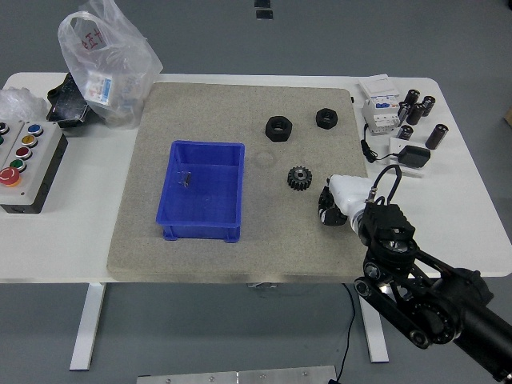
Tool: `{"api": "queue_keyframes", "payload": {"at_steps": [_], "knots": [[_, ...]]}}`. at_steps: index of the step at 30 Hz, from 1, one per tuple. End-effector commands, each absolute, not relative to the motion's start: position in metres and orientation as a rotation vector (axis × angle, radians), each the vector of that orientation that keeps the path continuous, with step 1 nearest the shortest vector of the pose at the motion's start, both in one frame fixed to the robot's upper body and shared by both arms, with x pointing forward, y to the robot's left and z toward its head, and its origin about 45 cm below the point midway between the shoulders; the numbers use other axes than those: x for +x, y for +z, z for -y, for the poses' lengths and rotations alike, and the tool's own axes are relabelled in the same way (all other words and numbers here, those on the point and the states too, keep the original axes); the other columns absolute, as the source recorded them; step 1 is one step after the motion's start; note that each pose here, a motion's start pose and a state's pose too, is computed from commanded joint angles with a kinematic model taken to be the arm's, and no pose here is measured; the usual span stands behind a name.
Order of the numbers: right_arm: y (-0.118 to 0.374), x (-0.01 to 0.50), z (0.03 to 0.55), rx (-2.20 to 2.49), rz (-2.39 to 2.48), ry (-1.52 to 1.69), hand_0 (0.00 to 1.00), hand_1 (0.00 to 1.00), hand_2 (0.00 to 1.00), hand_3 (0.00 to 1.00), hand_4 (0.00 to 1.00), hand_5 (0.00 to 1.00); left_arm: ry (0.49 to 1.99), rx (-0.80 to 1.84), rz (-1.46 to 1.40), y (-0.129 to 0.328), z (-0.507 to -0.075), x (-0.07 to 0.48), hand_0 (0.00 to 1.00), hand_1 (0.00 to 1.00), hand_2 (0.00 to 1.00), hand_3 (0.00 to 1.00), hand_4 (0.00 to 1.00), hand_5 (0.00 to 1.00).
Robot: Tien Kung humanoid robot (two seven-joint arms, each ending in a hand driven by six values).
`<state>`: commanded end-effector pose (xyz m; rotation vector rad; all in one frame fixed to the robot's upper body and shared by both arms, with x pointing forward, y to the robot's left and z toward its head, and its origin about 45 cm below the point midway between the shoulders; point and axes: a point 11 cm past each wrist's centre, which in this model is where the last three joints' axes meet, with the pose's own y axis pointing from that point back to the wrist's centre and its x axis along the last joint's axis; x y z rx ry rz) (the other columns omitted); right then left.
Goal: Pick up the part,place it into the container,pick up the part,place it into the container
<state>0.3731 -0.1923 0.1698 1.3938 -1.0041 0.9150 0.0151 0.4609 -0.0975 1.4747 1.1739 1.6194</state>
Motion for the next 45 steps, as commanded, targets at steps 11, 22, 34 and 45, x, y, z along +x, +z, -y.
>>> {"api": "queue_keyframes", "payload": {"at_steps": [11,22,34,45], "knots": [[0.216,0.381,0.092,1.608,1.031,1.318,0.256,0.38,0.262,0.596,0.374,0.002,1.614,1.476,-1.164,-0.097,-0.461,0.02,0.608,0.632,0.611,0.645,0.643,0.274],[0.208,0.364,0.034,1.758,0.896,1.493,0.354,0.571,0.581,0.677,0.4,0.205,1.613,1.482,-1.164,-0.096,-0.463,0.021,0.608,0.633,0.611,0.645,0.643,0.274],[0.199,0.371,0.05,1.746,0.9,1.388,0.582,0.78,0.827,0.796,0.645,0.259,1.613,1.481,-1.161,-0.096,-0.463,0.022,0.608,0.633,0.611,0.645,0.643,0.274],[0.193,0.385,0.136,1.68,1.21,1.129,0.532,0.735,0.804,0.791,0.693,0.281,1.611,1.479,-1.172,-0.098,-0.46,0.018,0.608,0.633,0.611,0.644,0.643,0.273]]}}
